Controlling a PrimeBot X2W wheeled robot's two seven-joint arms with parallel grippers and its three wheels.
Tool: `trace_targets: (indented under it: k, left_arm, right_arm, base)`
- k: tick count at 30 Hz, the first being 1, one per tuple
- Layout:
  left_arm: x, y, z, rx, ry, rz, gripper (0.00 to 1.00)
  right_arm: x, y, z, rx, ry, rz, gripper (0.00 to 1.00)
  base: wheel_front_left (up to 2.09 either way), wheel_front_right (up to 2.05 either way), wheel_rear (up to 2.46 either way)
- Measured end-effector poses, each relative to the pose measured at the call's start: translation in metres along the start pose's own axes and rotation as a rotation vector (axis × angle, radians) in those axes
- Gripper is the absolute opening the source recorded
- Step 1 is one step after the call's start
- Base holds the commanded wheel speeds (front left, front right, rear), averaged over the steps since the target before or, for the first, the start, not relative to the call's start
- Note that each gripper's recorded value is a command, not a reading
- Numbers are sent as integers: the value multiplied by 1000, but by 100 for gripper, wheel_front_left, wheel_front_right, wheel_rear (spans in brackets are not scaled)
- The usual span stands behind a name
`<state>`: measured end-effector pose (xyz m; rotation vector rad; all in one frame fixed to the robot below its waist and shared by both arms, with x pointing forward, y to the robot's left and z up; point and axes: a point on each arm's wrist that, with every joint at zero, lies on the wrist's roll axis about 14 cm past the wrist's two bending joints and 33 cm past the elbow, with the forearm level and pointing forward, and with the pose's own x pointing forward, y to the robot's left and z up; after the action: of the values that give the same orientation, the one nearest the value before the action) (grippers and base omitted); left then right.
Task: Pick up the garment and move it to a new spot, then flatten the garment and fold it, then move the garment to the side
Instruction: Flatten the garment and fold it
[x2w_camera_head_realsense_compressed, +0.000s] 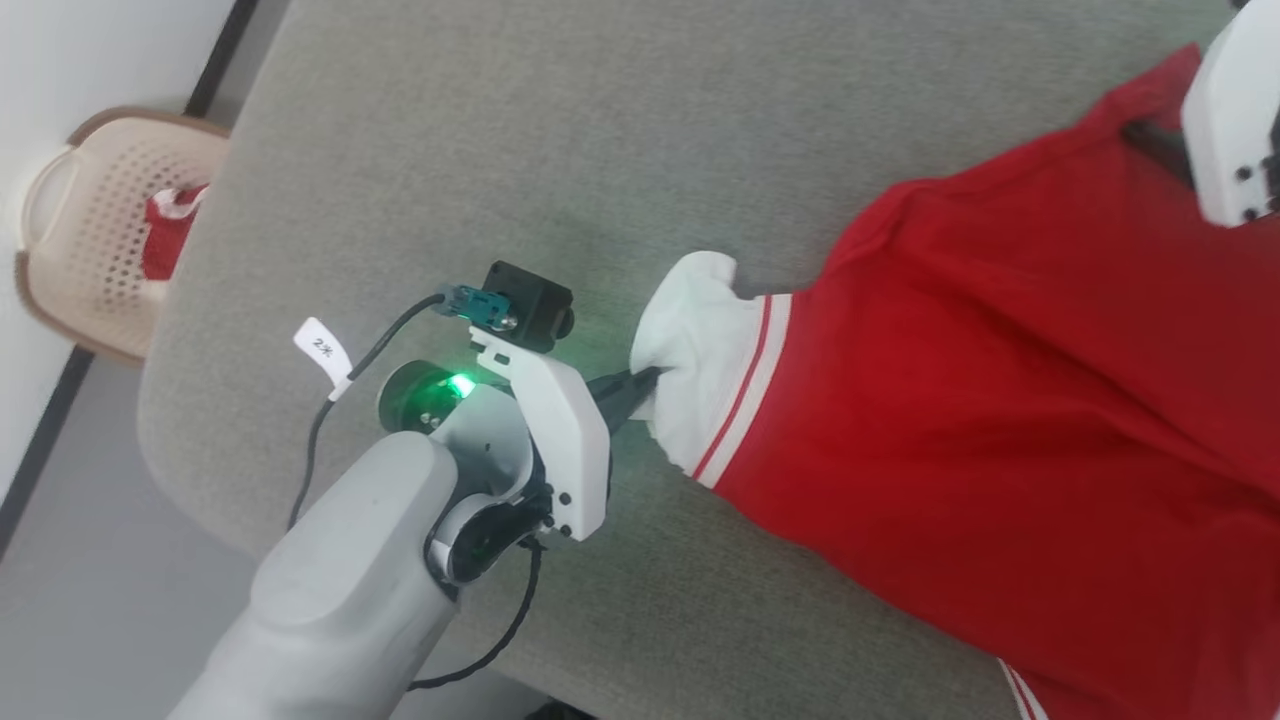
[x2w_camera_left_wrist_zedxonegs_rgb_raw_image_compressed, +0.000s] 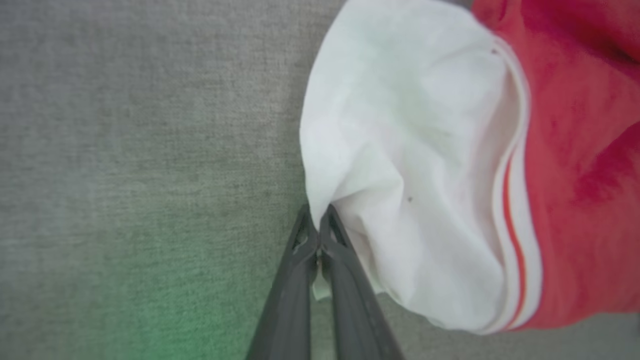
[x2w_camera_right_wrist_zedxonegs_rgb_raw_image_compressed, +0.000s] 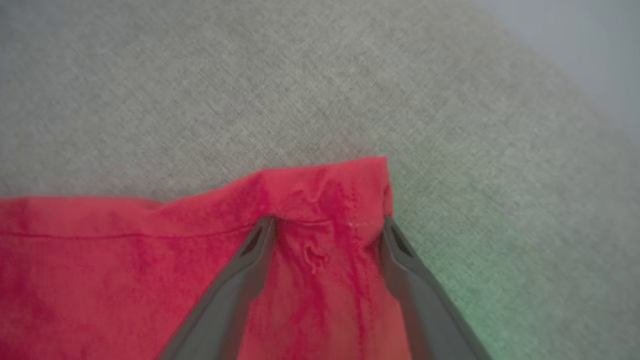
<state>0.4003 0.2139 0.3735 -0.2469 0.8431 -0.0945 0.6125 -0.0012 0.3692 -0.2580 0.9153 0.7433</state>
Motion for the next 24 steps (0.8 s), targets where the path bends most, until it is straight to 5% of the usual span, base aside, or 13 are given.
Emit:
trace_targets:
  k: [5, 7, 16, 24]
  left_arm:
    - [4, 5, -3, -14, 5, 6, 0]
    - [5, 5, -3, -15, 5, 5, 0]
    - [5, 18, 23, -1, -31, 35, 0]
    - [-4, 20, 106, 113, -151, 68, 0]
  right_arm:
    - [9, 3, -8, 44, 108, 37, 100]
    - [7, 4, -9, 34, 131, 40, 0]
    - [-10, 0, -6, 48, 84, 21, 0]
    - [-56, -18, 6, 44, -23, -48, 0]
  base:
    - [0, 0, 0]
    - [0, 0, 0]
    - [0, 0, 0]
    - [0, 0, 0]
